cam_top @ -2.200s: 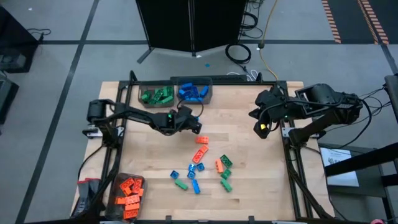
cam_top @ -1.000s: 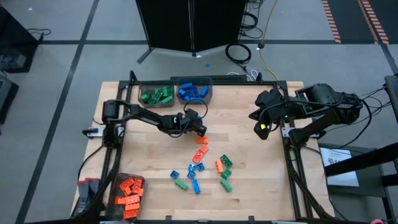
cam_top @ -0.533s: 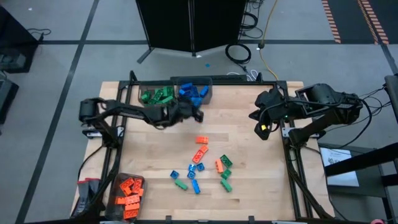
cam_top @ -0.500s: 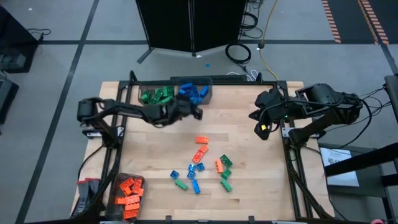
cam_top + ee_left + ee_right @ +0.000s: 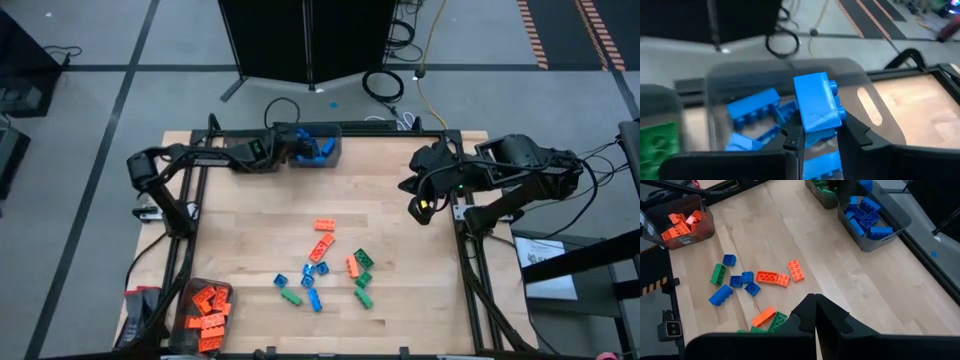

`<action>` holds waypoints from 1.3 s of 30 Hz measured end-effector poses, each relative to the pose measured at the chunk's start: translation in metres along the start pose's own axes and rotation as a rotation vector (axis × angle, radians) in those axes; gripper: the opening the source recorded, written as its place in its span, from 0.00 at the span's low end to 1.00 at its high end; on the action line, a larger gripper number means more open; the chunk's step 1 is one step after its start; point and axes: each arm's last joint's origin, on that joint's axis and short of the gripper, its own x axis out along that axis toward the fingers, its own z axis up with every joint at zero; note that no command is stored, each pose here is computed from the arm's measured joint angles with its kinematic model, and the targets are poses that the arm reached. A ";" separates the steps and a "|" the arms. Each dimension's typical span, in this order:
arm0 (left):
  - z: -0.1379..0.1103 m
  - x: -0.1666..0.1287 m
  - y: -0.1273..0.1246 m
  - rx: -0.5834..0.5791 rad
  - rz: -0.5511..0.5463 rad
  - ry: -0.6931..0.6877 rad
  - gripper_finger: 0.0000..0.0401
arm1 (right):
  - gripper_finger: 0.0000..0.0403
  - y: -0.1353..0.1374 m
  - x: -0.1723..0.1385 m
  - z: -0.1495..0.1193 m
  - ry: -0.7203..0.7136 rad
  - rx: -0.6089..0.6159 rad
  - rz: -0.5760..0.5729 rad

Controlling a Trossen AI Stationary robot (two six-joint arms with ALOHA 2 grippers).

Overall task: Sort blocks
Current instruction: Put the blue gamepiece into the top right black bin, then put the orange gamepiece into the bottom black bin

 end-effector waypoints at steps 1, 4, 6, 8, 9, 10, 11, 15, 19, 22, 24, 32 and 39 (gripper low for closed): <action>-0.001 0.004 0.002 -0.005 -0.017 0.018 0.15 | 0.00 0.000 0.000 0.000 0.000 0.001 0.000; -0.007 0.015 0.006 -0.005 -0.059 0.093 0.15 | 0.00 0.000 0.000 0.000 0.000 0.011 0.000; -0.011 0.020 0.008 -0.003 -0.074 0.130 0.15 | 0.00 0.000 0.000 0.000 -0.001 0.016 0.000; -0.014 0.023 0.009 -0.003 -0.079 0.144 0.15 | 0.00 0.000 0.000 0.000 -0.001 0.018 0.000; -0.014 0.025 0.009 -0.004 -0.084 0.140 0.18 | 0.00 0.000 0.000 0.000 0.000 0.019 0.000; -0.014 0.026 0.009 -0.003 -0.095 0.134 0.22 | 0.00 0.000 0.000 0.000 0.000 0.024 0.000; -0.013 0.026 0.008 0.009 -0.107 0.127 0.27 | 0.00 0.000 0.000 0.000 0.000 0.029 0.000; -0.009 0.024 0.002 0.076 -0.160 0.074 0.50 | 0.00 0.000 0.000 0.000 0.000 0.030 0.000; -0.007 0.024 0.000 0.097 -0.185 0.064 0.63 | 0.00 0.000 0.000 0.000 0.000 0.030 0.000; -0.004 0.024 -0.003 0.086 -0.225 0.078 0.66 | 0.00 0.000 0.000 0.000 0.002 0.029 0.001; 0.001 0.020 -0.008 0.056 -0.281 0.099 0.66 | 0.00 0.000 0.000 0.000 0.004 0.028 0.000; 0.014 -0.022 -0.062 0.075 -0.567 0.110 0.66 | 0.00 -0.001 0.000 -0.002 0.018 0.014 -0.007; -0.023 -0.049 -0.093 0.379 -0.669 0.193 0.66 | 0.00 -0.001 0.000 -0.002 0.018 -0.018 -0.007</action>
